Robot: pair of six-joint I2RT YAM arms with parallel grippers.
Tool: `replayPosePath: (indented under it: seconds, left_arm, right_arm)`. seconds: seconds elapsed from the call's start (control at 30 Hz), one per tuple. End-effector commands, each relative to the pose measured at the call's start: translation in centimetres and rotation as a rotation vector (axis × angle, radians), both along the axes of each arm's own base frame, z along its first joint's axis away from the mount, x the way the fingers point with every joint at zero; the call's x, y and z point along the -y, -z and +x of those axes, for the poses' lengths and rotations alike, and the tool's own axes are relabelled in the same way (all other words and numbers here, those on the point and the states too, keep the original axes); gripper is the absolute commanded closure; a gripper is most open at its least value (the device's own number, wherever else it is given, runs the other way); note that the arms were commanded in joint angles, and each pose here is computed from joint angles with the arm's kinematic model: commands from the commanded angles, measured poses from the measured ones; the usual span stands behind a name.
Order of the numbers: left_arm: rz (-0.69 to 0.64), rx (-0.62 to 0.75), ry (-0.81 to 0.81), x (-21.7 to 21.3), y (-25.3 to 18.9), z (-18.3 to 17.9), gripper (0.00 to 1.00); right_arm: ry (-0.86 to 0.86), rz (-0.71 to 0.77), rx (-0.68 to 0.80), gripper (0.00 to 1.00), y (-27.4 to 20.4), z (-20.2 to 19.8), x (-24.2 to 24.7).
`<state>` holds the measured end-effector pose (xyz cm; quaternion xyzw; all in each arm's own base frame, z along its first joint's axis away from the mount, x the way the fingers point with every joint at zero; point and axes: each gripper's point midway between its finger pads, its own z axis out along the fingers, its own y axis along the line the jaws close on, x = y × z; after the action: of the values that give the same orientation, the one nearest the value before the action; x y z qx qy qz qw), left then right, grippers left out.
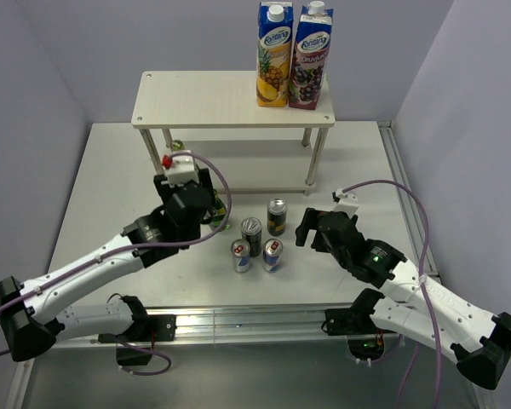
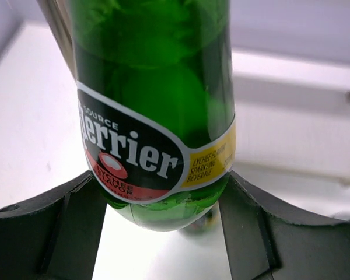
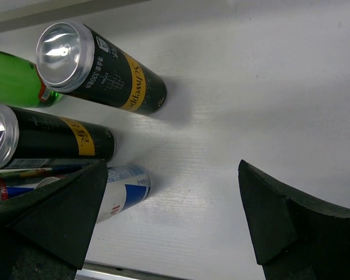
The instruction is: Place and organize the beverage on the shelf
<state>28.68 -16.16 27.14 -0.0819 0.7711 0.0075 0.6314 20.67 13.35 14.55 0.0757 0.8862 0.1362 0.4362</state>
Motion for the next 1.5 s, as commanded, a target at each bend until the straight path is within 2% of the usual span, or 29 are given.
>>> replayPosePath:
  seconds: [0.0, 0.1, 0.13, 0.23, 0.33, 0.47, 0.77, 1.27, 1.47]
  left_arm:
    - [-0.077, 0.225, -0.04, -2.2, -12.1, 2.1, 1.0]
    - [-0.077, 0.267, -0.047, -3.0, -16.6, 3.9, 1.0]
    - [-0.108, 0.308, -0.046, -3.3, -19.3, 4.2, 1.0]
    - [-0.078, 0.317, -0.035, -3.5, -21.2, 6.5, 1.0]
    - [-0.095, 0.365, -0.041, -4.3, -25.1, 8.2, 1.0]
    - [-0.031, 0.336, -0.059, -4.2, -24.8, 11.8, 1.0]
    - [-0.021, 0.268, -0.084, -6.2, -22.3, 17.7, 1.0]
    - [-0.017, 0.229, -0.136, -7.9, -20.3, 17.6, 0.99]
    - [-0.033, 0.206, -0.153, -8.5, -18.2, 16.6, 0.83]
  right_arm:
    - [0.006, 0.026, 0.046, 0.0, -1.5, 0.8, -0.6]
    - [0.008, 0.029, 0.052, 0.0, -1.6, 0.9, -0.6]
    - [0.01, 0.032, 0.054, 0.0, -1.7, 0.9, -0.6]
    - [0.011, 0.033, 0.055, 0.0, -1.7, 0.9, -0.6]
    - [0.021, 0.028, 0.057, 0.0, -1.6, 0.9, -0.4]
    - [0.036, 0.032, 0.064, 0.0, -1.5, 0.7, 0.2]
    - [0.057, 0.039, 0.068, 0.0, -1.3, 0.2, 1.0]
    - [0.059, 0.032, 0.06, 0.0, -0.9, 0.0, 1.1]
    - [0.06, 0.038, 0.062, 0.0, -1.1, 0.0, 1.1]
